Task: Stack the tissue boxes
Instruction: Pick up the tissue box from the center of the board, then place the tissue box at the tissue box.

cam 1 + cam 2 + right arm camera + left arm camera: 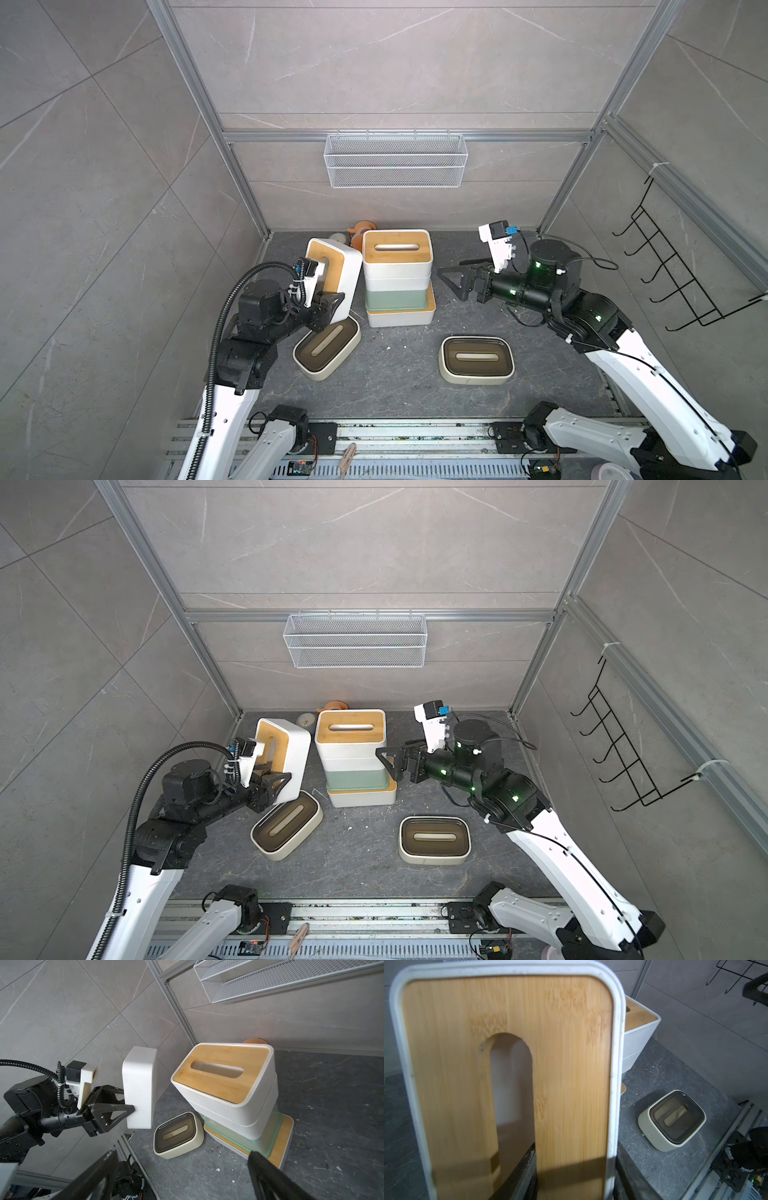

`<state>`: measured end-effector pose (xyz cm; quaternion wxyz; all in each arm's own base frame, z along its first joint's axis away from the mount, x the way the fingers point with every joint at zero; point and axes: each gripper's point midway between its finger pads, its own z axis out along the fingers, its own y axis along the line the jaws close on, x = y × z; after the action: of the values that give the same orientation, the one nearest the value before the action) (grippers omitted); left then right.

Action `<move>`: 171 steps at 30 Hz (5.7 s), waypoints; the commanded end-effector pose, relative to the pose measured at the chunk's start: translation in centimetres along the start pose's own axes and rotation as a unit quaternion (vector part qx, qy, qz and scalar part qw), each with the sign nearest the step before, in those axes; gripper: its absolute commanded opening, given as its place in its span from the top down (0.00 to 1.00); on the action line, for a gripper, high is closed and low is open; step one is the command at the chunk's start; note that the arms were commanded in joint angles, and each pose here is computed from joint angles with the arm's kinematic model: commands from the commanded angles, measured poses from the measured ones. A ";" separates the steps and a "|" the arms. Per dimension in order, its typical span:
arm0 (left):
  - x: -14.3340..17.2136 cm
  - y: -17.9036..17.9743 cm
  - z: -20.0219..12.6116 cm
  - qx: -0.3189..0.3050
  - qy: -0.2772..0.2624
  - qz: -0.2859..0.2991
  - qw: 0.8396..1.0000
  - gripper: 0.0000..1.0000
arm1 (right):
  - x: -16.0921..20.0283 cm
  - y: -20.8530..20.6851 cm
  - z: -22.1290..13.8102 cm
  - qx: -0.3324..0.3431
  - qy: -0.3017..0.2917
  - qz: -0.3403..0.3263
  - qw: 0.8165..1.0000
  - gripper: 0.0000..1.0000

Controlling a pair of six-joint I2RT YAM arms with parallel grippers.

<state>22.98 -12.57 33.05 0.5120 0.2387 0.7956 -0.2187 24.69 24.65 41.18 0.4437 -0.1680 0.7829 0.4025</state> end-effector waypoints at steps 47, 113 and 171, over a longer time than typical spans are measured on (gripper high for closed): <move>-5.9 -8.4 -3.7 0.124 -0.040 0.230 0.964 0.68 | 1.6 9.2 9.8 -0.082 0.191 0.124 0.970 0.22; -16.4 -4.4 -10.3 -0.021 -0.156 -0.038 0.987 0.00 | -4.9 11.7 9.1 -0.097 0.100 0.061 0.988 0.80; -11.8 5.1 1.8 0.082 -0.103 -0.372 0.919 0.00 | -9.2 -4.0 5.7 -0.194 -0.036 0.362 0.911 0.79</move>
<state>32.14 -10.36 39.96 0.4414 -0.0841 0.7868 -0.4232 37.20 25.96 41.15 0.2276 0.1022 0.7208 0.6467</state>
